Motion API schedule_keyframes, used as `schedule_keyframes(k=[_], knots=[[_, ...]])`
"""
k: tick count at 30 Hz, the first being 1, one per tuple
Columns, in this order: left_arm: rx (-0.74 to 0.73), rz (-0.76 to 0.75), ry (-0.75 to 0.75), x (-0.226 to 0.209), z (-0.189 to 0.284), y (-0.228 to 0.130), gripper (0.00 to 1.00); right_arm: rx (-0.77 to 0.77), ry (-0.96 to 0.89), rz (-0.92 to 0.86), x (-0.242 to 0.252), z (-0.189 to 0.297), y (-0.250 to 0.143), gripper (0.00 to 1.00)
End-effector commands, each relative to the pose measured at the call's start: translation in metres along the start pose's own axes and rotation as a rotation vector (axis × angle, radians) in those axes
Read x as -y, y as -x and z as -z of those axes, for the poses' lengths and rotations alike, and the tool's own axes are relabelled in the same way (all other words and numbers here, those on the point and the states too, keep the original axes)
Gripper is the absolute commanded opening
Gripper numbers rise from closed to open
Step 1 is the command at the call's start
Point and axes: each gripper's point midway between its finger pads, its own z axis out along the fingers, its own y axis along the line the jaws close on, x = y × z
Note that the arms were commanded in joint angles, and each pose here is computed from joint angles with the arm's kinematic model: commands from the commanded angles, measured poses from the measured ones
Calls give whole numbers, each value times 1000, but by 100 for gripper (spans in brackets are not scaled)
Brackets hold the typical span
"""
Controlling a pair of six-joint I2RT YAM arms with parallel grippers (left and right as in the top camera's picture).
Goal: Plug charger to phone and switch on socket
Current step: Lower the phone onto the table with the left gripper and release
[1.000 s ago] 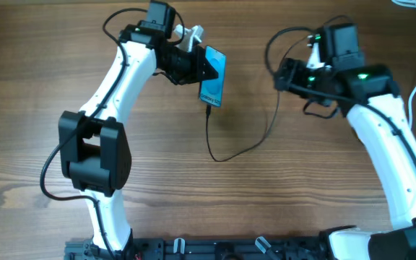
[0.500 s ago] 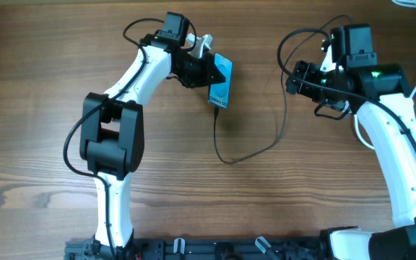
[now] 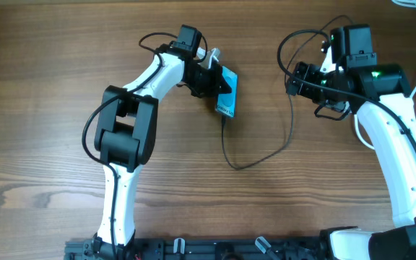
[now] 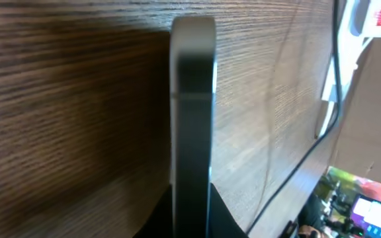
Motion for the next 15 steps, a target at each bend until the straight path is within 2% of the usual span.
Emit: schedule_keyframes(k=[1, 8, 9, 10, 13, 15], knots=[[4, 35, 87, -18, -7, -8, 4, 43, 2, 18, -2, 12, 7, 87], [-1, 59, 115, -37, -16, -18, 6, 42, 1, 18, -1, 12, 7, 87], [6, 61, 139, -41, -16, -17, 9, 43, 1, 18, -1, 12, 7, 87], [13, 61, 160, -45, -15, -16, 18, 44, 2, 18, -1, 12, 7, 87], [30, 60, 203, -52, -14, -13, 20, 42, 1, 18, -1, 12, 7, 88], [36, 60, 229, -56, -13, -13, 27, 40, 0, 18, -1, 12, 6, 88]])
